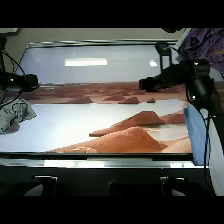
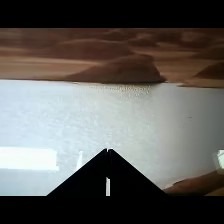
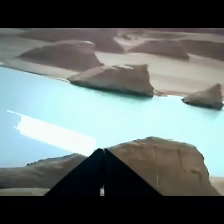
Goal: Fold the clothes and pants, and hang the long-sleeved shirts on hangers.
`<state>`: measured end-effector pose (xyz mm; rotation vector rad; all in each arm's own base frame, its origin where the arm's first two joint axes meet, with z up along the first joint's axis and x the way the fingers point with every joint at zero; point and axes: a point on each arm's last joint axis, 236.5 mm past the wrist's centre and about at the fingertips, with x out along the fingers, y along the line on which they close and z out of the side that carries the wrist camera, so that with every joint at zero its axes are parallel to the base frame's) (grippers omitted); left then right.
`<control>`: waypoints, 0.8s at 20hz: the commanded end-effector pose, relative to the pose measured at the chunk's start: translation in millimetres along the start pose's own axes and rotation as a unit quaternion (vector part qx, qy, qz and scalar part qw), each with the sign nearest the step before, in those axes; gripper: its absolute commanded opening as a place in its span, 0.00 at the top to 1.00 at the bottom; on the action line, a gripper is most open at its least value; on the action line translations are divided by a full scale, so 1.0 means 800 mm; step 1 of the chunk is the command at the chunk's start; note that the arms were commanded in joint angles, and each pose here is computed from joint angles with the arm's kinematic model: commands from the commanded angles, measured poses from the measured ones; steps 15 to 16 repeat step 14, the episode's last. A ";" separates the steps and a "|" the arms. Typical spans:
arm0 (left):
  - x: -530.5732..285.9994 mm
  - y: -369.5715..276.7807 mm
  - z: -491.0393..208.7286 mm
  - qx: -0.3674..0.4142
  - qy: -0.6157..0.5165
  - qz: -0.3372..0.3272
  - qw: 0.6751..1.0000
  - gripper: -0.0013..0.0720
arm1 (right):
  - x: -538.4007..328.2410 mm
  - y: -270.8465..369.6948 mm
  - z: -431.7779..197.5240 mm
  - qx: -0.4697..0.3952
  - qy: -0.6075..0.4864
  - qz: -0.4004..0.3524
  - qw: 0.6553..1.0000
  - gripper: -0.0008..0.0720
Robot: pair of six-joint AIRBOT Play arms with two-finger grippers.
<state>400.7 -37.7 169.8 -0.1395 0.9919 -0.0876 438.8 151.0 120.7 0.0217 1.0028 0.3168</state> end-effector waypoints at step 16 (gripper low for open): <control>-0.001 0.017 -0.011 0.008 -0.004 0.027 1.000 0.95 | 0.000 0.021 0.007 -0.041 -0.017 -0.011 0.999 0.94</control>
